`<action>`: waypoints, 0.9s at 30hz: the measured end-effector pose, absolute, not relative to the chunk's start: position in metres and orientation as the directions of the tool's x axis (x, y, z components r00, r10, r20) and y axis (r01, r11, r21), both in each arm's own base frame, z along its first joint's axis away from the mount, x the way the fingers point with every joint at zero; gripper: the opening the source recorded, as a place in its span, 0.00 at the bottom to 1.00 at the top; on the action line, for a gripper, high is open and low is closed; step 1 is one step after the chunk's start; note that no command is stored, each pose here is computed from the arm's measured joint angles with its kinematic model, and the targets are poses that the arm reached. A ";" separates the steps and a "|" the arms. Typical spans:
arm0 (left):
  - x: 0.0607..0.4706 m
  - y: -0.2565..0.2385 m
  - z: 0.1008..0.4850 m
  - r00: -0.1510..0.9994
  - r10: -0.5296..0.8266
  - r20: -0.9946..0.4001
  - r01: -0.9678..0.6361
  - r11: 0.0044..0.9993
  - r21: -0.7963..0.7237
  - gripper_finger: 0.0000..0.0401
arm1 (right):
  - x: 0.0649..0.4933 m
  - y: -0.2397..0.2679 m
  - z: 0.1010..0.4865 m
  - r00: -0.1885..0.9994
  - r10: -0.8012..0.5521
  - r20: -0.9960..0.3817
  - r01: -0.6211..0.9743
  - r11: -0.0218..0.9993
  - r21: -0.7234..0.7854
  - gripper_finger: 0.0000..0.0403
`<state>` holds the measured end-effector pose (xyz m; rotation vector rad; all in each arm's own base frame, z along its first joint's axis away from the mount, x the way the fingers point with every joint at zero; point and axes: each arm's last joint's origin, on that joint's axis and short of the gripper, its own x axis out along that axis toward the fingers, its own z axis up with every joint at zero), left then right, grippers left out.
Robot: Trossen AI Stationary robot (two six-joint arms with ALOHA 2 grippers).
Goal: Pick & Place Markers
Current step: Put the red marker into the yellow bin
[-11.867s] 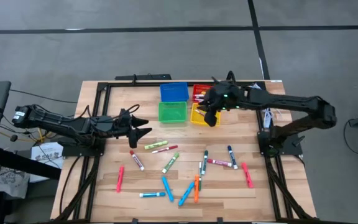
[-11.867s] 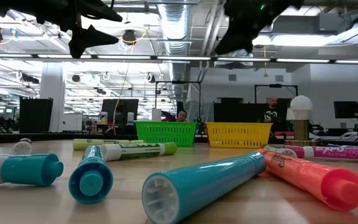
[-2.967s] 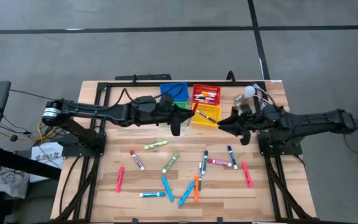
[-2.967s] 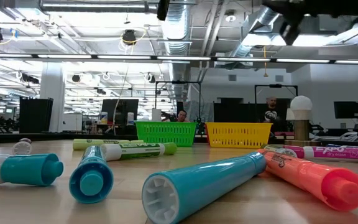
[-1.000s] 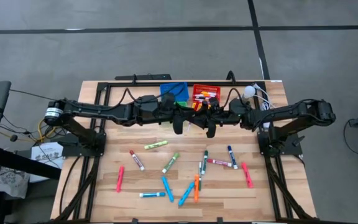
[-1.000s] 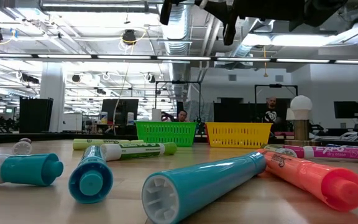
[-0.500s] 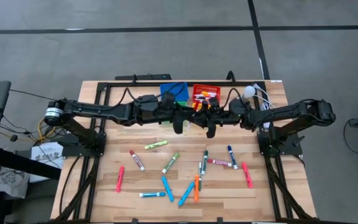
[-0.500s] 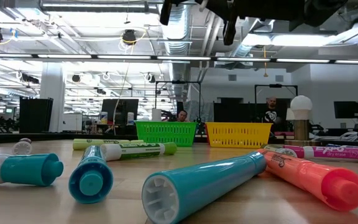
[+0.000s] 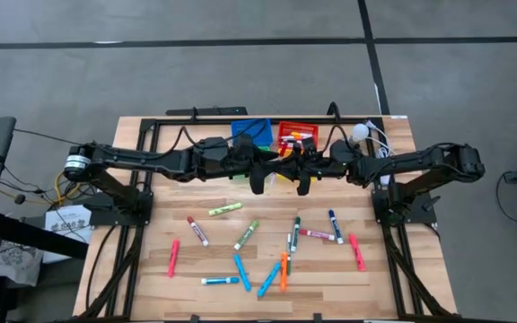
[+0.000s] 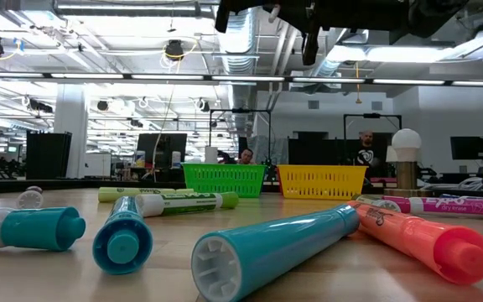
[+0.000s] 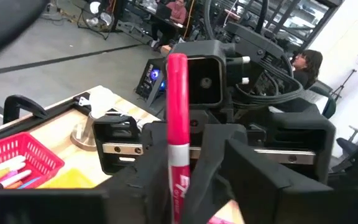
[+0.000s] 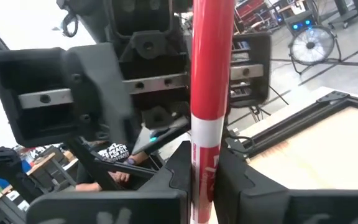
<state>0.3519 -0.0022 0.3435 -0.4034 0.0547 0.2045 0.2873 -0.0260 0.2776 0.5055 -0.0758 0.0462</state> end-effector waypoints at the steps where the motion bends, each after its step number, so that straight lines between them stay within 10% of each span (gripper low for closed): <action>1: 0.352 -0.002 0.344 0.978 0.187 -0.093 -0.208 0.900 -0.383 0.43 | 0.287 -0.027 0.277 0.997 0.022 0.073 -0.054 0.874 0.483 0.06; 10: 0.320 0.003 0.366 0.969 0.205 -0.135 -0.236 0.930 -0.281 0.59 | 0.280 -0.038 0.269 0.998 -0.019 -0.060 0.046 0.875 0.483 0.06; 27: 0.294 0.007 0.365 0.923 0.258 -0.286 -0.324 0.921 -0.218 0.59 | 0.258 -0.076 0.240 0.901 -0.142 -0.411 0.330 0.839 0.432 0.08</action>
